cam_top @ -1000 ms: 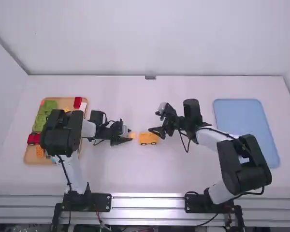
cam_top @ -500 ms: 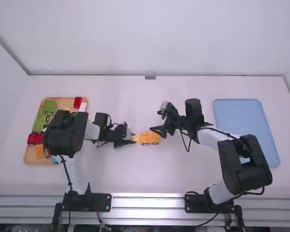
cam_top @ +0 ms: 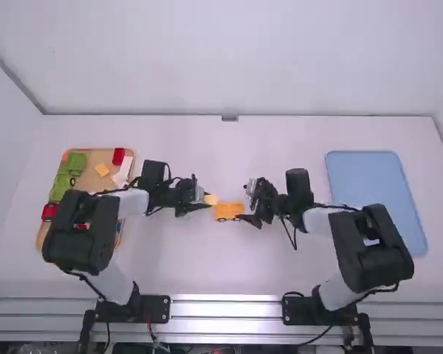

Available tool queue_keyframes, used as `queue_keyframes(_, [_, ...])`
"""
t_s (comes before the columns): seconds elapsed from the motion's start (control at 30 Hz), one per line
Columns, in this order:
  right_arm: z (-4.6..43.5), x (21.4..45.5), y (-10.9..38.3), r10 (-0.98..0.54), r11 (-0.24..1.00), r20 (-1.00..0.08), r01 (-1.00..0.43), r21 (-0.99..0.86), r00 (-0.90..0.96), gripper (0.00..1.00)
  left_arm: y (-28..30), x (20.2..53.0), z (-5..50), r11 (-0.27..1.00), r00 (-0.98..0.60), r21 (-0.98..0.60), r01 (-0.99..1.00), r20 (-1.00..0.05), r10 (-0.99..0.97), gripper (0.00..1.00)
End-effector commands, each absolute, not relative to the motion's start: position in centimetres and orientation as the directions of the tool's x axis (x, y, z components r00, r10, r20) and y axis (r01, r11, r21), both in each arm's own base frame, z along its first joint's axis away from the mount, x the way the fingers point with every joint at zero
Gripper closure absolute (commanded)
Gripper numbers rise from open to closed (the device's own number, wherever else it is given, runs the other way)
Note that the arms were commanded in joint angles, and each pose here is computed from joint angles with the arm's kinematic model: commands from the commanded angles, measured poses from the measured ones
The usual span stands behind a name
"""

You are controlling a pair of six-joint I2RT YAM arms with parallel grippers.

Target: Assemble lego blocks to make yellow taxi

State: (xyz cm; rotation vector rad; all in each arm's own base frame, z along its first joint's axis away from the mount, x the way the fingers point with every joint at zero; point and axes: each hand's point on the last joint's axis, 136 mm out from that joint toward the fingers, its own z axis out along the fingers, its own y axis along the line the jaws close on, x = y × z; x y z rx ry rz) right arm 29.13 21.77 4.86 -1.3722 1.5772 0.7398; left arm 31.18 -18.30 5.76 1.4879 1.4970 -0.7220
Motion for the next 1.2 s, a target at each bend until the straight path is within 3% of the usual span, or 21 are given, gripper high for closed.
queue_keyframes(0.0, [2.5,28.8,21.9,-0.465,0.200,-0.885,-0.971,-0.131,0.024,0.02,-19.5,30.1,5.8,0.091,0.070,0.122,0.988,-0.893,0.444,0.82])
queue_keyframes(0.17, [0.9,29.4,23.4,-0.390,0.095,-0.918,-0.988,-0.121,0.075,0.02,-20.7,29.4,5.7,0.053,0.092,0.130,0.990,-0.889,0.449,0.82])
queue_keyframes(0.47, [-1.9,30.8,23.9,-0.408,0.012,-0.908,-0.994,-0.111,0.096,0.02,-21.0,30.2,4.2,0.101,0.005,0.055,0.993,-0.897,0.442,0.82])
queue_keyframes(0.73, [-2.1,29.9,24.0,-0.402,-0.056,-0.907,-0.992,-0.110,0.123,0.00,-22.3,29.9,2.8,0.081,-0.001,0.039,0.996,-0.891,0.453,0.82])
queue_keyframes(0.83, [-2.2,29.8,23.9,-0.404,-0.055,-0.907,-0.993,-0.105,0.118,0.08,-23.0,29.9,2.4,0.080,0.014,0.060,0.995,-0.876,0.481,0.83])
queue_keyframes(0.97, [-2.3,29.6,23.9,-0.407,-0.066,-0.904,-0.991,-0.113,0.130,0.34,-23.1,30.0,1.9,0.086,0.016,0.069,0.994,-0.862,0.507,0.84])
queue_keyframes(1.17, [-3.4,29.2,24.3,-0.469,-0.069,-0.875,-0.992,-0.101,0.122,0.44,-22.4,30.8,1.2,0.140,-0.020,0.069,0.988,-0.836,0.549,0.85])
